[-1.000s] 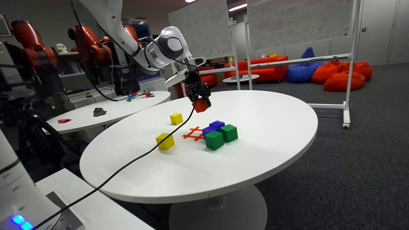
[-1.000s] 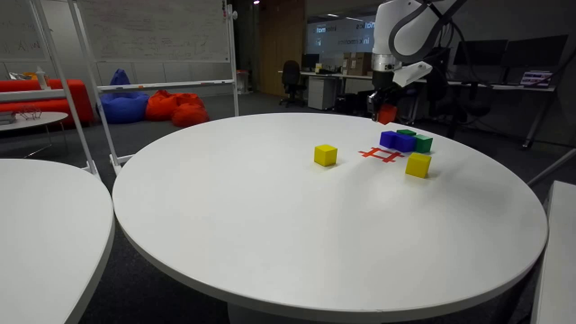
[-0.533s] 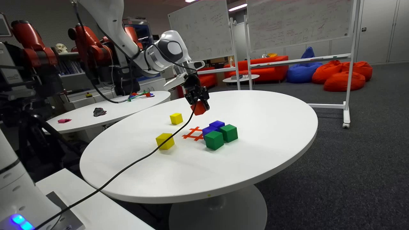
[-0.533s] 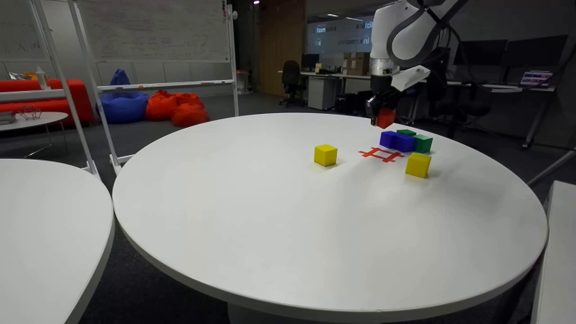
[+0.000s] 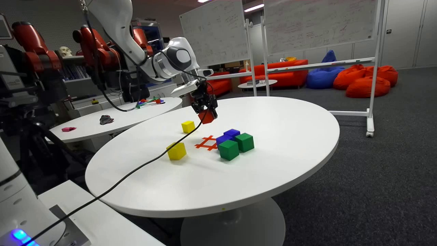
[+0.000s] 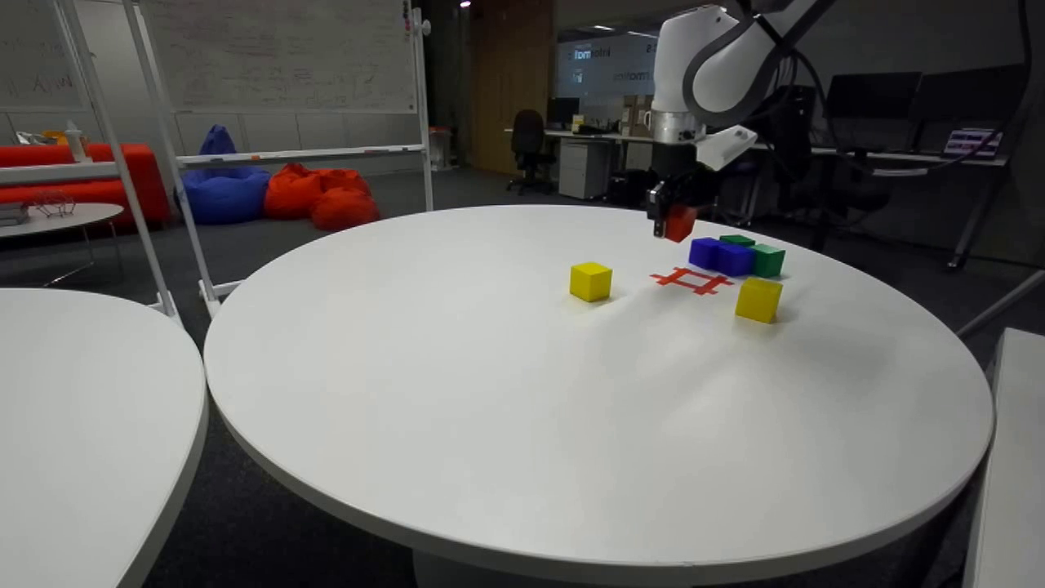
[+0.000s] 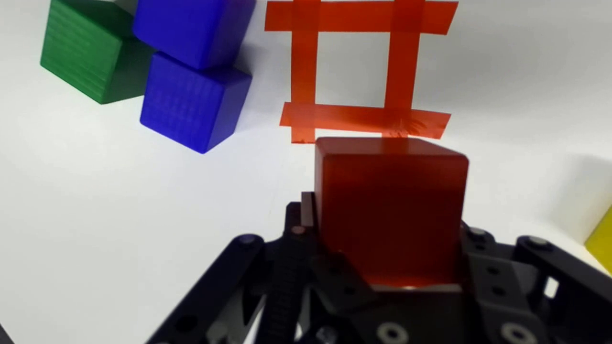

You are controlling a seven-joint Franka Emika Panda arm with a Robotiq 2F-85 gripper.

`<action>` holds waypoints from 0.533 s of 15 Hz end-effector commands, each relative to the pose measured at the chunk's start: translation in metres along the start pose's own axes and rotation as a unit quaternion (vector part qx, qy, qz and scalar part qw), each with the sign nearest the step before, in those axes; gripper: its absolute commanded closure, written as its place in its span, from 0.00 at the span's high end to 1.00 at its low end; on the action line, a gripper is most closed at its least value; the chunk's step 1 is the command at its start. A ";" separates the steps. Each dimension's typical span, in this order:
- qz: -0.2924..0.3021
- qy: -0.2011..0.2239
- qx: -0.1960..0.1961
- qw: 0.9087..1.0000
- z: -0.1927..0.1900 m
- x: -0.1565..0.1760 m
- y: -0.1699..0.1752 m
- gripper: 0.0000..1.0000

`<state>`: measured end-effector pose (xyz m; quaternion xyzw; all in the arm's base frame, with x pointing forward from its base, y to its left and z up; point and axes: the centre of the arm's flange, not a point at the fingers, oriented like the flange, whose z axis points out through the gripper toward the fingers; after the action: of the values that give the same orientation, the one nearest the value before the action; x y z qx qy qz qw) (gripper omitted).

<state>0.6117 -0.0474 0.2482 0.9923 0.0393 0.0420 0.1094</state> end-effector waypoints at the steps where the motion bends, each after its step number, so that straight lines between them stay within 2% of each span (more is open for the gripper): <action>1: -0.026 0.003 0.007 1.000 -0.001 0.006 0.004 0.31; 3: -0.021 0.002 -0.004 1.000 0.001 0.007 0.005 0.31; 8: -0.035 0.002 -0.004 0.999 0.001 0.008 0.004 0.31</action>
<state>0.6139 -0.0488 0.2464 0.9915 0.0548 0.0402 0.1112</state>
